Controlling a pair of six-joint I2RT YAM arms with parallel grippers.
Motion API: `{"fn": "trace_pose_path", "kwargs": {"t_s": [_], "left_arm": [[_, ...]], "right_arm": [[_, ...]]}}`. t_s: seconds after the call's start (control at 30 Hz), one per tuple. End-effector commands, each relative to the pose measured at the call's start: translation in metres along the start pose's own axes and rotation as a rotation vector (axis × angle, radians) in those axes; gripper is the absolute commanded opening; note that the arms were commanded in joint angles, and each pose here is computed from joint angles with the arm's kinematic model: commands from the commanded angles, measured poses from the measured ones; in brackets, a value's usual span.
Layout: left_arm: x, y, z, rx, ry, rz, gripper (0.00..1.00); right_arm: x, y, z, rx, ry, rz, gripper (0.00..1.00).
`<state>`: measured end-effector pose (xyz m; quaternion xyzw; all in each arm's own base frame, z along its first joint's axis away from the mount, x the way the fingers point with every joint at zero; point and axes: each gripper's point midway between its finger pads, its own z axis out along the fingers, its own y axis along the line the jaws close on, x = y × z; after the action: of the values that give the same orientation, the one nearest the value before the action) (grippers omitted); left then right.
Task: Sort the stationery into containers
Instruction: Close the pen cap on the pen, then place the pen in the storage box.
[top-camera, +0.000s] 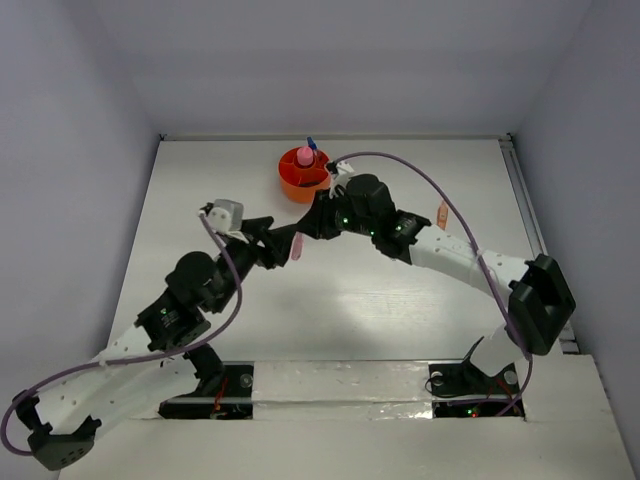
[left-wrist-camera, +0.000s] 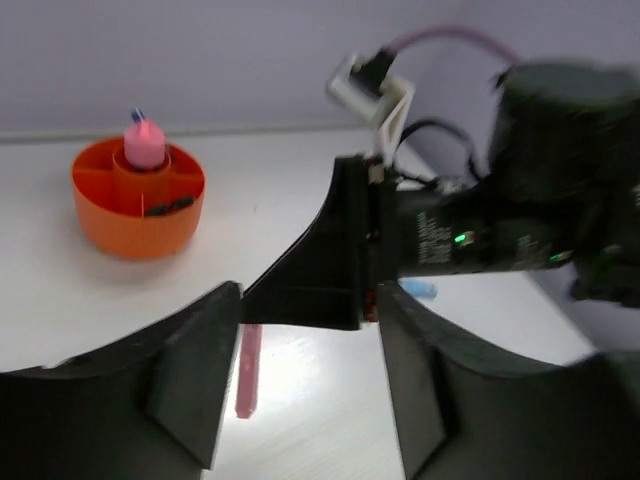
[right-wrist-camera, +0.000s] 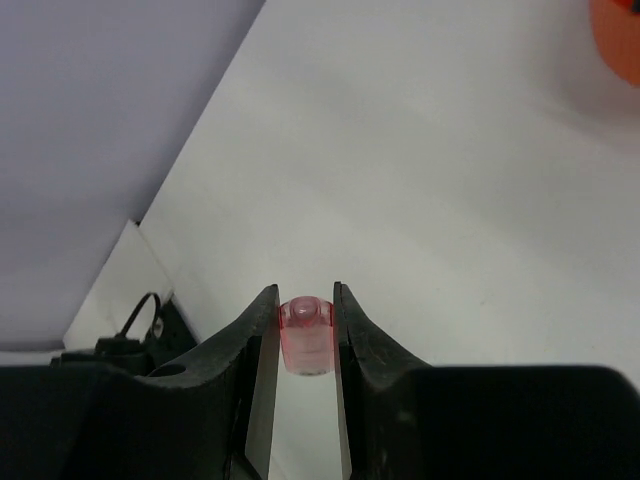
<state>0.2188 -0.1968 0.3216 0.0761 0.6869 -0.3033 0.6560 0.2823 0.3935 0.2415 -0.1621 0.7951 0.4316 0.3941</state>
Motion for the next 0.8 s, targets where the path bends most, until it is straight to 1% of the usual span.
{"fn": "trace_pose_path", "kwargs": {"t_s": [0.0,0.03,0.07,0.1,0.13,0.17,0.2,0.23,0.27,0.3,0.33,0.37,0.4,0.43,0.47,0.53,0.6,0.63,0.7,0.73,0.77], "left_arm": [[-0.062,-0.003,-0.014,-0.013,-0.170,-0.120,0.55],[-0.065,0.001,-0.017,-0.038,-0.176,-0.129,0.57],[-0.062,0.004,-0.020,-0.052,-0.161,-0.130,0.59],[-0.071,0.004,-0.025,-0.049,-0.178,-0.150,0.69],[-0.074,0.004,-0.028,-0.044,-0.182,-0.154,0.78],[-0.079,0.002,-0.034,-0.026,-0.186,-0.158,0.87],[-0.081,0.002,-0.037,-0.026,-0.187,-0.158,0.91],[-0.084,0.000,-0.040,-0.013,-0.186,-0.160,0.93],[-0.082,0.002,-0.044,-0.018,-0.167,-0.153,0.97],[-0.085,0.003,-0.049,-0.019,-0.169,-0.155,0.98],[-0.085,0.005,-0.051,-0.025,-0.165,-0.150,0.99],[-0.081,0.008,-0.055,-0.038,-0.145,-0.140,0.99],[-0.083,0.012,-0.060,-0.046,-0.152,-0.141,0.99],[-0.083,0.018,-0.062,-0.076,-0.153,-0.134,0.99],[-0.080,0.023,-0.065,-0.098,-0.142,-0.117,0.99],[-0.080,0.036,-0.071,-0.154,-0.156,-0.106,0.99],[-0.076,0.045,-0.074,-0.182,-0.170,-0.094,0.99],[-0.076,0.048,-0.074,-0.199,-0.179,-0.091,0.99],[-0.073,0.053,-0.075,-0.215,-0.181,-0.081,0.99],[-0.072,0.053,-0.074,-0.217,-0.177,-0.079,0.99],[-0.071,0.054,-0.075,-0.219,-0.175,-0.076,0.99]], "right_arm": [[-0.048,0.012,0.000,-0.071,-0.076,0.023,0.00],[-0.063,0.012,0.000,-0.070,-0.105,0.017,0.00],[-0.069,0.007,0.002,-0.066,-0.113,0.013,0.00],[-0.069,0.005,0.010,-0.069,-0.117,-0.001,0.00],[-0.081,0.005,0.012,-0.062,-0.151,-0.040,0.00],[-0.078,-0.005,0.023,-0.034,-0.139,-0.070,0.00],[-0.081,-0.004,0.027,-0.035,-0.141,-0.071,0.00],[-0.089,-0.010,0.032,-0.003,-0.167,-0.088,0.00],[-0.101,-0.010,0.034,0.011,-0.198,-0.129,0.00],[-0.104,-0.016,0.040,0.036,-0.206,-0.148,0.00],[-0.102,-0.033,0.053,0.097,-0.204,-0.161,0.00],[-0.107,-0.040,0.058,0.124,-0.214,-0.213,0.00],[-0.122,-0.042,0.059,0.141,-0.247,-0.241,0.00],[-0.121,-0.055,0.069,0.183,-0.245,-0.263,0.00],[-0.125,-0.057,0.072,0.190,-0.248,-0.309,0.00],[-0.145,-0.063,0.074,0.247,-0.309,-0.352,0.00],[-0.148,-0.075,0.087,0.287,-0.311,-0.411,0.00],[-0.162,-0.073,0.087,0.301,-0.342,-0.430,0.00],[-0.158,-0.087,0.101,0.342,-0.316,-0.481,0.00],[-0.171,-0.085,0.101,0.358,-0.343,-0.494,0.00],[-0.173,-0.087,0.104,0.368,-0.342,-0.530,0.00]]}}
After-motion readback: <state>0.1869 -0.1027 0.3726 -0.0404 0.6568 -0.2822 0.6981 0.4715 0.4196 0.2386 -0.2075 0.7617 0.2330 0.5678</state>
